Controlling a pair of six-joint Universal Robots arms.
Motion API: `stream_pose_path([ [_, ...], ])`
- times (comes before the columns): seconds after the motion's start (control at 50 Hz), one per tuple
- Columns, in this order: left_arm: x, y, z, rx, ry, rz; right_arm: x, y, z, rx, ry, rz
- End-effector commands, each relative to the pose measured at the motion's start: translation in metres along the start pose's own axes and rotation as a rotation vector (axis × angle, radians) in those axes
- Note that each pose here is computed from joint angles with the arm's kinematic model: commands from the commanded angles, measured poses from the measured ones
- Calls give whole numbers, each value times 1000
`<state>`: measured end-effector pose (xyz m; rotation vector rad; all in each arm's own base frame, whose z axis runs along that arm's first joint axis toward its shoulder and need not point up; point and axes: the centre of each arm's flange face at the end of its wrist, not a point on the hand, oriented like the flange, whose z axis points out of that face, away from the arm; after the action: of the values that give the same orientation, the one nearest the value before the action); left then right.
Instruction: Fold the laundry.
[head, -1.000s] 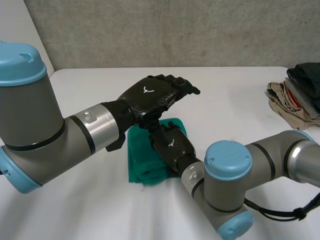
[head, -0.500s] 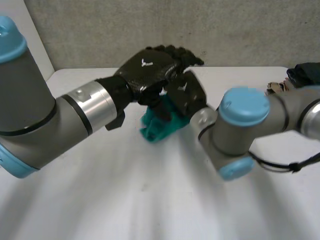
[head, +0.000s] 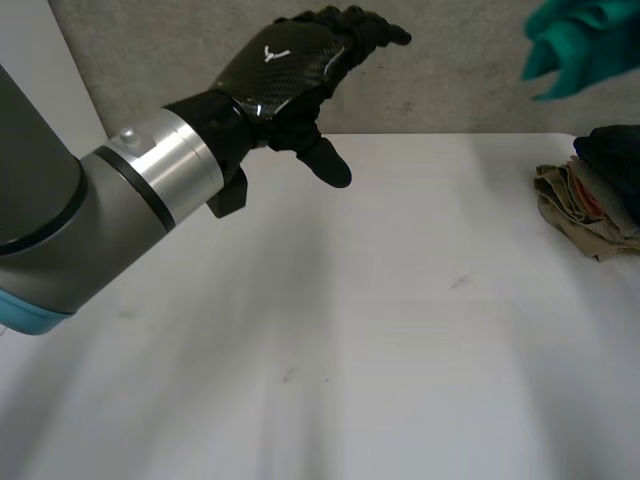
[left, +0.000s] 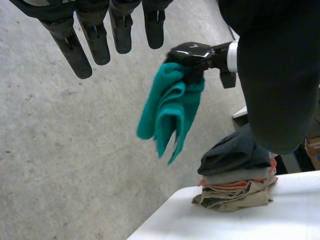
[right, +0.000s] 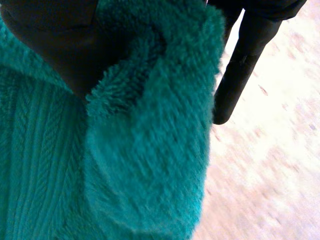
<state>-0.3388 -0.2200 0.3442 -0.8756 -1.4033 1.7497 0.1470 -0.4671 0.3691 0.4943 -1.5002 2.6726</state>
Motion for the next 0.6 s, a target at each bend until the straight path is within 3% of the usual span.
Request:
stream_pose_path([
  [0.02, 9, 20, 3, -47, 26, -25, 85, 121, -26, -179, -48, 29],
  [0.14, 12, 43, 1, -107, 33, -51, 119, 217, -79, -340, -73, 23],
  [0.22, 13, 54, 1, -135, 34, -63, 121, 241, -107, -406, -128, -17],
  [0.32, 16, 54, 3, -134, 43, -65, 109, 237, -114, -405, -204, -41],
  [0.46, 22, 47, 3, -114, 57, -58, 118, 195, -100, -366, -180, -77],
  [0.6, 30, 42, 3, -103, 77, -56, 151, 151, -81, -333, 57, -148],
])
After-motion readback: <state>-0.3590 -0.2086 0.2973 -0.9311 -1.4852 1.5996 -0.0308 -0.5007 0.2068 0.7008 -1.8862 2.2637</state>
